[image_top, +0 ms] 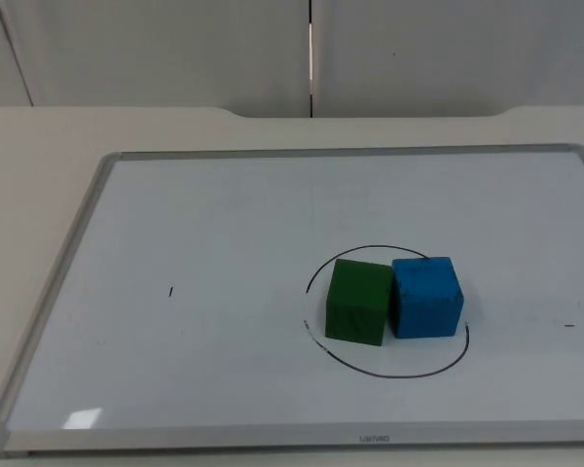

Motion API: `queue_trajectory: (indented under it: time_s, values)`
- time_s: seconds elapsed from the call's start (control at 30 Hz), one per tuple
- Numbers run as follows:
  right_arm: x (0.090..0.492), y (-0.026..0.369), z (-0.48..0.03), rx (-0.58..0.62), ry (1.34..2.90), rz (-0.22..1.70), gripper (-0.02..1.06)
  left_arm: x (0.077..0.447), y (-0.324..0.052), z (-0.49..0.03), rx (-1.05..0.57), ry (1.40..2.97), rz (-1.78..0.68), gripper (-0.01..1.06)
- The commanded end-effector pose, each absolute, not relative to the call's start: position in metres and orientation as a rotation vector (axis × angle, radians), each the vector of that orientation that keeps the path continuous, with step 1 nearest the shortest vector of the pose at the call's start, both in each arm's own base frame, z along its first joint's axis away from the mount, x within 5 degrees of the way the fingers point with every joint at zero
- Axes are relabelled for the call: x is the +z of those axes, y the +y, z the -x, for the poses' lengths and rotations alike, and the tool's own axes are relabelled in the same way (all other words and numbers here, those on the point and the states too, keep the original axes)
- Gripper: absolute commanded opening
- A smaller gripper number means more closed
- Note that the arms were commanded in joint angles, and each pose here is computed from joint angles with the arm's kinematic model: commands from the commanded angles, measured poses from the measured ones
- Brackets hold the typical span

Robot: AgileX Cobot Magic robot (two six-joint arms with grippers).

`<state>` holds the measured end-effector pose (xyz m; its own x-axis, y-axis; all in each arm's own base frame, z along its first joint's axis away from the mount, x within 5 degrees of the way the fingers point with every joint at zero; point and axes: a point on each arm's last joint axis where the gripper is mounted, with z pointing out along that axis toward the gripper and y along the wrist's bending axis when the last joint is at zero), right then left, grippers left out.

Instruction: Push the two cubes into the marked area.

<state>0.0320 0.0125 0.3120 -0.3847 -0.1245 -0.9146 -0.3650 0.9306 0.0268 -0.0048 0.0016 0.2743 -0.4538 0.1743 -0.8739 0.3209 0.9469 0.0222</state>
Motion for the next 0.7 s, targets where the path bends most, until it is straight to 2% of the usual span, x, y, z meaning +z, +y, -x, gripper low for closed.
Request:
queue_trajectory:
  time_s: [0.0, 0.27, 0.67]
  values:
    - [0.307, 0.008, -0.021, 0.256, 1.974, 0.361, 0.00, 0.274, 0.002, 0.004, -0.173, 2.044, -0.341, 0.00]
    - [0.297, -0.006, 0.011, 0.236, 1.926, 0.391, 0.00, 0.274, 0.002, 0.004, -0.173, 2.044, -0.341, 0.00]
    - [0.280, -0.004, 0.006, 0.212, 2.012, 0.414, 0.00, 0.274, 0.002, 0.004, -0.173, 2.044, -0.341, 0.00]
